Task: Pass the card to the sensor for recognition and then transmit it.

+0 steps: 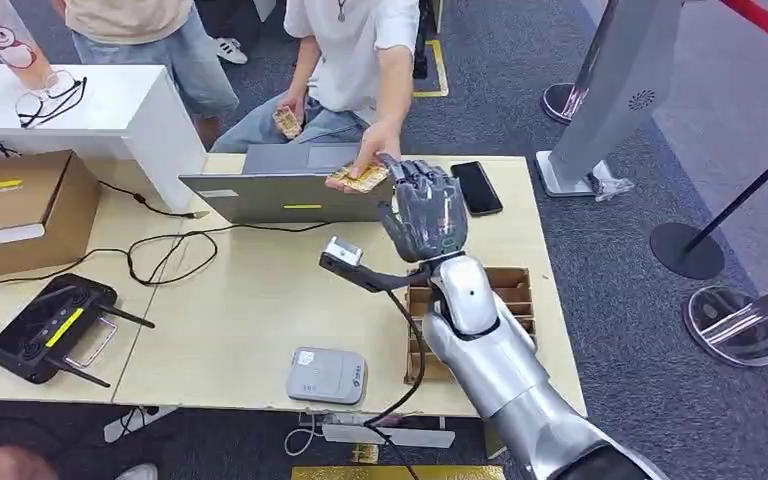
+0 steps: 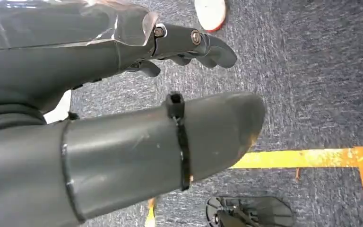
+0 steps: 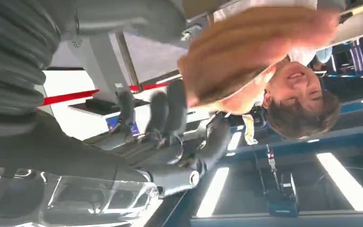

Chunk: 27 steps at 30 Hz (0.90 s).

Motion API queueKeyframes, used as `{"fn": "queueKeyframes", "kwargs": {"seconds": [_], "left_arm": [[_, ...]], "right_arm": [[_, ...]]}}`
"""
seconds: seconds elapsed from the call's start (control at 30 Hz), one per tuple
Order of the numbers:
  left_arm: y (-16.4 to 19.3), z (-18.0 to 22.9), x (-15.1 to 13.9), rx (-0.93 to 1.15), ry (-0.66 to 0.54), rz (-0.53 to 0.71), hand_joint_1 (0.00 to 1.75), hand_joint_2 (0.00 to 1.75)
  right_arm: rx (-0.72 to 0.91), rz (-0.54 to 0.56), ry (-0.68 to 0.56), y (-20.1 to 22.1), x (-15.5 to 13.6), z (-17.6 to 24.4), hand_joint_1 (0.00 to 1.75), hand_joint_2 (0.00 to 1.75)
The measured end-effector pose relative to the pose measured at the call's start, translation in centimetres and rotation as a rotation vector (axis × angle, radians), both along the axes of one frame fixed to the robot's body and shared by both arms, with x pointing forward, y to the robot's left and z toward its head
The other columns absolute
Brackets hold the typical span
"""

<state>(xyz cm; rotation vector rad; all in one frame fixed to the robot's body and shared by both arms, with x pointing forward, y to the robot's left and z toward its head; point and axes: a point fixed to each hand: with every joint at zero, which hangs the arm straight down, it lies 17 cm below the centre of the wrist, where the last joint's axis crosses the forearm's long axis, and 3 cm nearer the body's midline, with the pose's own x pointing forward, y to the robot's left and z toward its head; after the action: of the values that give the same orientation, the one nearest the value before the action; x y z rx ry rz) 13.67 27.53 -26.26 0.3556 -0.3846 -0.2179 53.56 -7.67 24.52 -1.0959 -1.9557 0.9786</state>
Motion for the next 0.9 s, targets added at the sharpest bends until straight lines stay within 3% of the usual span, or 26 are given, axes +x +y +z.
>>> {"fn": "queueKeyframes", "kwargs": {"seconds": [0.3,0.33,0.7,0.9], "left_arm": [[0.0,0.1,0.0,0.008,-0.003,0.007,0.00,0.00],[-0.1,0.1,0.0,0.008,-0.003,0.008,0.00,0.00],[-0.1,0.0,-0.4,0.007,-0.010,0.012,0.00,0.00],[0.2,0.1,-0.3,0.008,-0.017,0.012,0.00,0.00]], "right_arm": [[0.027,0.025,0.007,0.2,-0.2,-0.1,0.00,1.75],[0.043,0.035,0.010,0.2,-0.3,-0.1,0.00,0.00],[0.354,0.289,0.127,2.2,-2.3,0.7,0.00,0.00],[0.602,0.474,0.208,3.4,-5.0,1.3,0.00,0.00]]}}
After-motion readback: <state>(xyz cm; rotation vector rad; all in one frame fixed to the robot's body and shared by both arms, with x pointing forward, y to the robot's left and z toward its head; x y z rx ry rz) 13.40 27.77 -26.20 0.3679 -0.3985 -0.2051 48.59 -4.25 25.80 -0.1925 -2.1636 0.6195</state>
